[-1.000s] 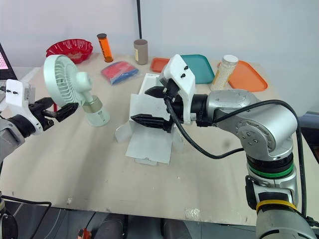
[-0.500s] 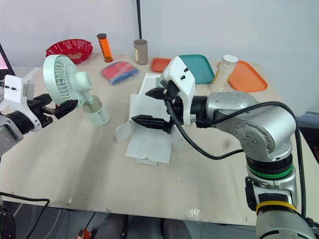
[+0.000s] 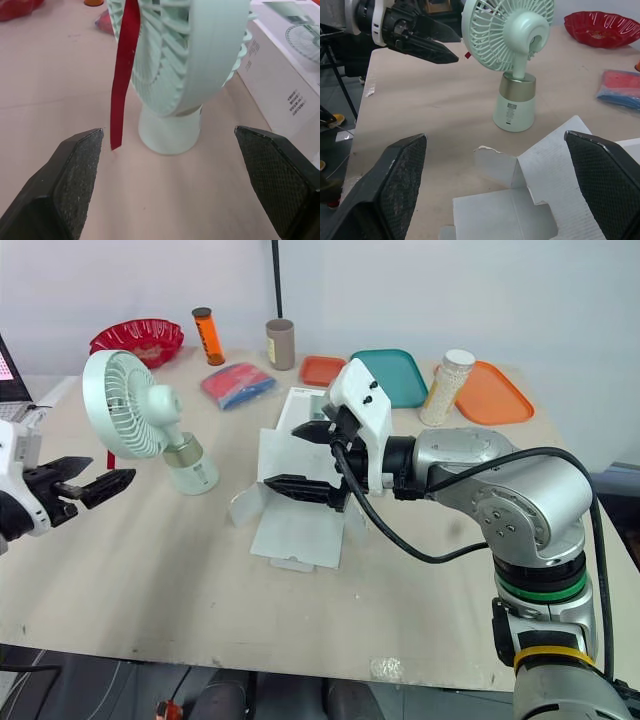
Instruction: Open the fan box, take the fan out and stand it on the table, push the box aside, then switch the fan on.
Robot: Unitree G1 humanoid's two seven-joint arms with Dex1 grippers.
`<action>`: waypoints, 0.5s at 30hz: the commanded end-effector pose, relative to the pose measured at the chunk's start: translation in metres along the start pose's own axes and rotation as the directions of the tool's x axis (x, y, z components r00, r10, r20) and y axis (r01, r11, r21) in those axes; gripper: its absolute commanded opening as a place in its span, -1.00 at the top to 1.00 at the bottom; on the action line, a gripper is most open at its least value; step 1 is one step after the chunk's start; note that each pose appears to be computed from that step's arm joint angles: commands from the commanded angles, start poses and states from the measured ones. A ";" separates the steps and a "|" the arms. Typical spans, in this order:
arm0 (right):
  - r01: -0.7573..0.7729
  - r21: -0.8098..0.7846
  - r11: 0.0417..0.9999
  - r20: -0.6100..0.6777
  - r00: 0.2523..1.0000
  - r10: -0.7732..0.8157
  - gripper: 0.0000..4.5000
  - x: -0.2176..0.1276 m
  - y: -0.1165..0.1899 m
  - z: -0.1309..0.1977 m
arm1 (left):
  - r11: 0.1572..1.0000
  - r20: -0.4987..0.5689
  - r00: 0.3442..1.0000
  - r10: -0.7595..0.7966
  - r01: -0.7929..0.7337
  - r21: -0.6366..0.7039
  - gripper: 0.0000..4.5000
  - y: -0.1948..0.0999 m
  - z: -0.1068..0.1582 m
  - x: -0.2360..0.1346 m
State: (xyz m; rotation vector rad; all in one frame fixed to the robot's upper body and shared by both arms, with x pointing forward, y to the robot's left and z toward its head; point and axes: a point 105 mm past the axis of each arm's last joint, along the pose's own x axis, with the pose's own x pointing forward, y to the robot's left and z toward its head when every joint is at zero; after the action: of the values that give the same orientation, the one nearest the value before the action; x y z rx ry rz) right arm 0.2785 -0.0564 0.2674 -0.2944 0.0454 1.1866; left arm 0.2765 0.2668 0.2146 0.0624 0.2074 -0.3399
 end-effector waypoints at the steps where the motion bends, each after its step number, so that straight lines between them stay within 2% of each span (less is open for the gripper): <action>1: 0.018 -0.030 0.999 0.032 0.999 -0.017 -1.00 -0.008 0.004 0.008 | 0.997 0.014 0.997 -0.071 0.070 0.039 -0.99 -0.005 0.011 -0.016; 8: 0.082 -0.008 0.997 0.008 0.997 -0.082 -1.00 -0.012 0.015 -0.007 | 0.931 -0.084 0.939 -0.335 0.343 0.124 -0.99 -0.044 -0.001 -0.021; 12: 0.167 -0.016 0.986 -0.028 0.985 -0.168 -1.00 -0.017 0.023 -0.023 | 0.797 -0.161 0.837 -0.524 0.548 0.255 -0.99 -0.077 -0.008 -0.022; 15: 0.238 -0.042 0.970 -0.113 0.964 -0.241 -1.00 -0.024 0.028 -0.048 | 0.724 -0.169 0.775 -0.610 0.631 0.279 -0.99 -0.092 -0.010 -0.023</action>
State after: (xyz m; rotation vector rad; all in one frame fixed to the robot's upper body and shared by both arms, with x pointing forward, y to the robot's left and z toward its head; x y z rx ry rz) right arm 0.2525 -0.0785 0.2117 -0.3298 0.1514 0.9725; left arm 0.2261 0.1949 0.2006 0.2722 0.2699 -1.0090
